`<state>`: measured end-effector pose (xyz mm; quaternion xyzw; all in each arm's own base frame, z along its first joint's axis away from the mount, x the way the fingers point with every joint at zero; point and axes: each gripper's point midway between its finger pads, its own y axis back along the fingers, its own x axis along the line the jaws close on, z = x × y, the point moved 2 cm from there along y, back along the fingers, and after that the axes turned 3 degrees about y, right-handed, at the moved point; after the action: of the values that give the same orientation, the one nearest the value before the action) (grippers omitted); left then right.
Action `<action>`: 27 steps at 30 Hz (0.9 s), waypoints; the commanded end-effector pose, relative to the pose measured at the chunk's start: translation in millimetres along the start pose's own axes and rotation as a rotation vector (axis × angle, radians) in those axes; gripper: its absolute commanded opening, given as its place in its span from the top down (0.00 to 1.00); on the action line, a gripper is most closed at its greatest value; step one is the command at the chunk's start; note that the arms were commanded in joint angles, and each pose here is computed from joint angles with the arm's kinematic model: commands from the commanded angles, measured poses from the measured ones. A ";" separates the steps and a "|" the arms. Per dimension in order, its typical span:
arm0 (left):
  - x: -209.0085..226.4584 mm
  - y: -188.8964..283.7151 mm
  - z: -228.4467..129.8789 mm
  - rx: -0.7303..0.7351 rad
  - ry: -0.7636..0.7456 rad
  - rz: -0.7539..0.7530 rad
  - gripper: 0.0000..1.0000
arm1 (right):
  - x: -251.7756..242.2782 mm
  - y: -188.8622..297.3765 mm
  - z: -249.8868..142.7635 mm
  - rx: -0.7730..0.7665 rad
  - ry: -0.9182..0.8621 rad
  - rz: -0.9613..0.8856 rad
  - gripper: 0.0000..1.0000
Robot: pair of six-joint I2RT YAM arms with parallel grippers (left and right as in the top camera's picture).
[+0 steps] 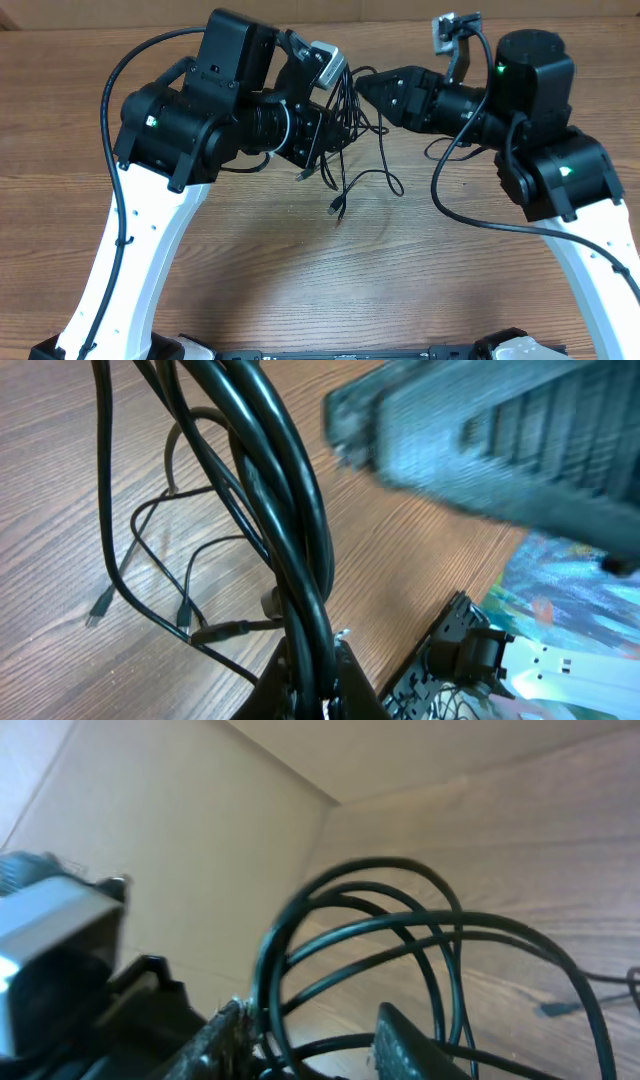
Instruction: Untangle cables
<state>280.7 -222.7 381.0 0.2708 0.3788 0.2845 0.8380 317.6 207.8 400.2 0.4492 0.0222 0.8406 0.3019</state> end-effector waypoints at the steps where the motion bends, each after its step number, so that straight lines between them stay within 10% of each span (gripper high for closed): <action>1: -6.4 6.4 2.6 -0.022 -0.002 -0.028 0.96 | -0.6 -8.7 -0.9 0.027 0.015 0.004 0.65; 27: 2.3 6.4 4.0 -0.031 -0.001 0.029 0.96 | -4.1 19.2 16.9 0.003 -0.010 0.077 0.55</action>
<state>282.1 -221.7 380.7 0.2709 0.3783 0.2894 0.8365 330.6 191.1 395.5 0.4685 0.0169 0.8401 0.2731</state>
